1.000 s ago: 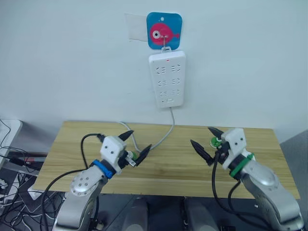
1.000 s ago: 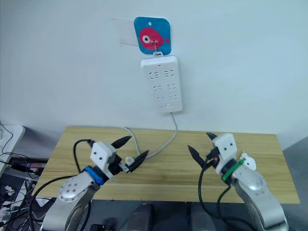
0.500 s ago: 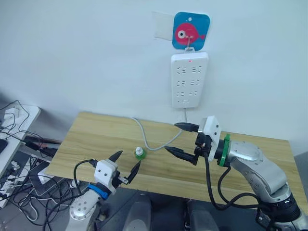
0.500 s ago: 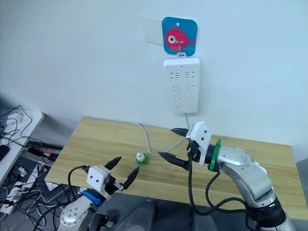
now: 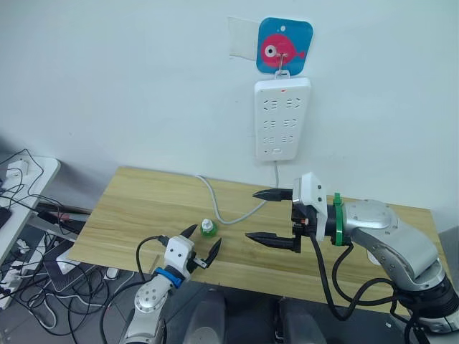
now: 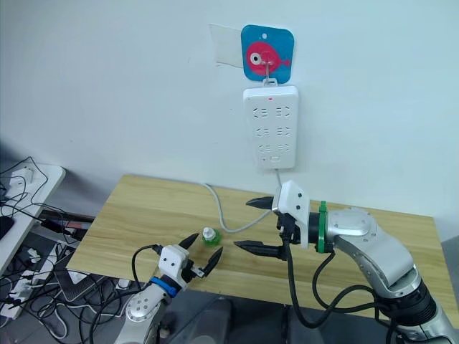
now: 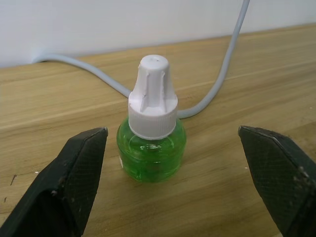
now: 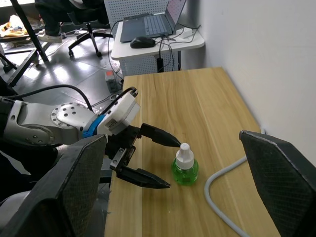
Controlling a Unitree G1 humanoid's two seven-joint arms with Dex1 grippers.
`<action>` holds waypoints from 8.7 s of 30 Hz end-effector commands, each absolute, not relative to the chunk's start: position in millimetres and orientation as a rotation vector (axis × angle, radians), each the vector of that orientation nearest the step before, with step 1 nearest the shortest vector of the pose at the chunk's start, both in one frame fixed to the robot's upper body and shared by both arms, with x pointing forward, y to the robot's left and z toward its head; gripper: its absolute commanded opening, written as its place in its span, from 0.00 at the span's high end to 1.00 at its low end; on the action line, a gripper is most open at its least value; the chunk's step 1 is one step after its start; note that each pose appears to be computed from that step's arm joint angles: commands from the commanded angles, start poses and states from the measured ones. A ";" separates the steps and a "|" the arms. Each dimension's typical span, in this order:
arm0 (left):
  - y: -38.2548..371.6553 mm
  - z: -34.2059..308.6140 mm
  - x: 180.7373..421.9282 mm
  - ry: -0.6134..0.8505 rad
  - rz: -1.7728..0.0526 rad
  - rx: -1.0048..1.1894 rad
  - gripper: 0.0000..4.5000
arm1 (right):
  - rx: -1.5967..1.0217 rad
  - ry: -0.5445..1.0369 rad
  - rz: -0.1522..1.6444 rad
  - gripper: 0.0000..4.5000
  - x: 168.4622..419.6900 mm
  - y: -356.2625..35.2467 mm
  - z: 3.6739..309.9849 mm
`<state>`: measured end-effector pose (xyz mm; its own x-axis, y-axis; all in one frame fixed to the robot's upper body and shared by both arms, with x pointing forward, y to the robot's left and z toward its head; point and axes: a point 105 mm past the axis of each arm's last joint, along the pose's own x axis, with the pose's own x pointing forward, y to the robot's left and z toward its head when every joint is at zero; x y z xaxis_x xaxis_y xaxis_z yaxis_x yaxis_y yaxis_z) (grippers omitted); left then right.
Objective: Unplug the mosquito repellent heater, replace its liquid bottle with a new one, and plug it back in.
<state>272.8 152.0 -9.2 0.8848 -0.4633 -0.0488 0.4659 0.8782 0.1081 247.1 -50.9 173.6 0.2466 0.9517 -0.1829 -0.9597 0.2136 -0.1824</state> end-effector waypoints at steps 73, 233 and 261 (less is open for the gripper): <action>29.3 138.0 298.9 -0.068 -1.599 0.239 0.49 | -0.202 -0.015 1.006 0.00 238.0 -65.7 184.0; 21.7 132.6 285.3 -0.232 -1.817 0.299 0.49 | -0.283 -0.057 0.841 0.00 243.8 -83.7 168.7; 18.9 134.2 288.3 -0.232 -1.815 0.304 0.49 | -0.257 -0.078 0.874 0.00 256.3 -73.6 175.0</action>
